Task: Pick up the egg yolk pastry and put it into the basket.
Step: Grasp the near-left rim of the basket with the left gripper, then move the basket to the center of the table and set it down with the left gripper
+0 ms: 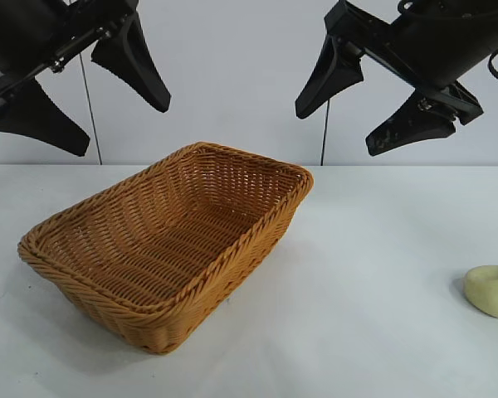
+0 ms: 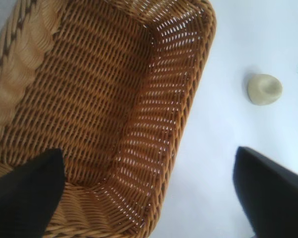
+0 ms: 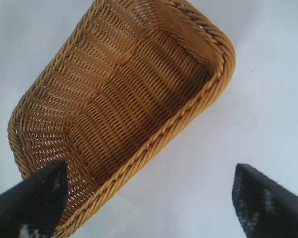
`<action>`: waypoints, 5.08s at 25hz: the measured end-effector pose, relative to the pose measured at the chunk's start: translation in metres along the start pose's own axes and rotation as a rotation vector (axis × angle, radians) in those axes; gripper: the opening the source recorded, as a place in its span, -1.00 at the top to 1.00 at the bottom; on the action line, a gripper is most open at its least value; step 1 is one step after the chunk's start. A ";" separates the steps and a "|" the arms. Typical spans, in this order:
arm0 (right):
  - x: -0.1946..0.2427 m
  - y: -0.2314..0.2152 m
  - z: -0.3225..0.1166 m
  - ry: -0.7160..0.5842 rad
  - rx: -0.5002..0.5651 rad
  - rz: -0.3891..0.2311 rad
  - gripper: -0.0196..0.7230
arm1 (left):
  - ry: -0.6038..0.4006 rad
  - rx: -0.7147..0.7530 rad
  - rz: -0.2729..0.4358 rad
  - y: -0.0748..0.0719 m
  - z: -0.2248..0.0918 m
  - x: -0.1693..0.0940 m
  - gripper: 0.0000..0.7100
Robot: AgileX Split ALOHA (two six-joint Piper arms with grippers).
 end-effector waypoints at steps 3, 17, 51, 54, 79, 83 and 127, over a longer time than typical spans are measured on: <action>0.000 0.000 0.000 -0.002 0.000 0.000 -0.79 | 0.000 0.000 0.000 0.000 0.000 0.000 -0.86; 0.000 0.000 0.000 -0.002 0.000 0.000 -0.79 | 0.000 0.000 0.000 0.000 0.000 0.000 -0.86; 0.000 0.000 0.001 -0.006 0.001 -0.001 -0.79 | -0.048 -0.579 0.271 0.013 -0.079 -0.015 -0.86; 0.000 0.000 0.001 -0.006 0.002 0.000 -0.79 | -0.105 -0.672 0.300 0.022 -0.080 -0.013 -0.86; 0.000 0.000 0.001 -0.006 0.002 0.001 -0.79 | 0.000 -0.833 0.421 0.063 -0.103 0.085 -0.86; 0.000 0.000 0.001 -0.006 0.002 0.001 -0.79 | -0.003 -0.841 0.403 0.063 -0.103 0.091 -0.86; 0.000 0.000 0.000 -0.001 0.000 0.000 -0.79 | 0.183 -0.394 0.337 0.070 -0.013 0.079 0.77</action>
Point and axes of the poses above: a point on each arm's last joint axis where the gripper is mounted, x pointing out along that axis toward the gripper, y along the wrist's bending axis when the last joint is at zero, z = x × y, the point moved 6 cm from there along x, pointing out along that axis toward the gripper, and after that the axes turned 6 degrees about x, right-handed, at the moved point
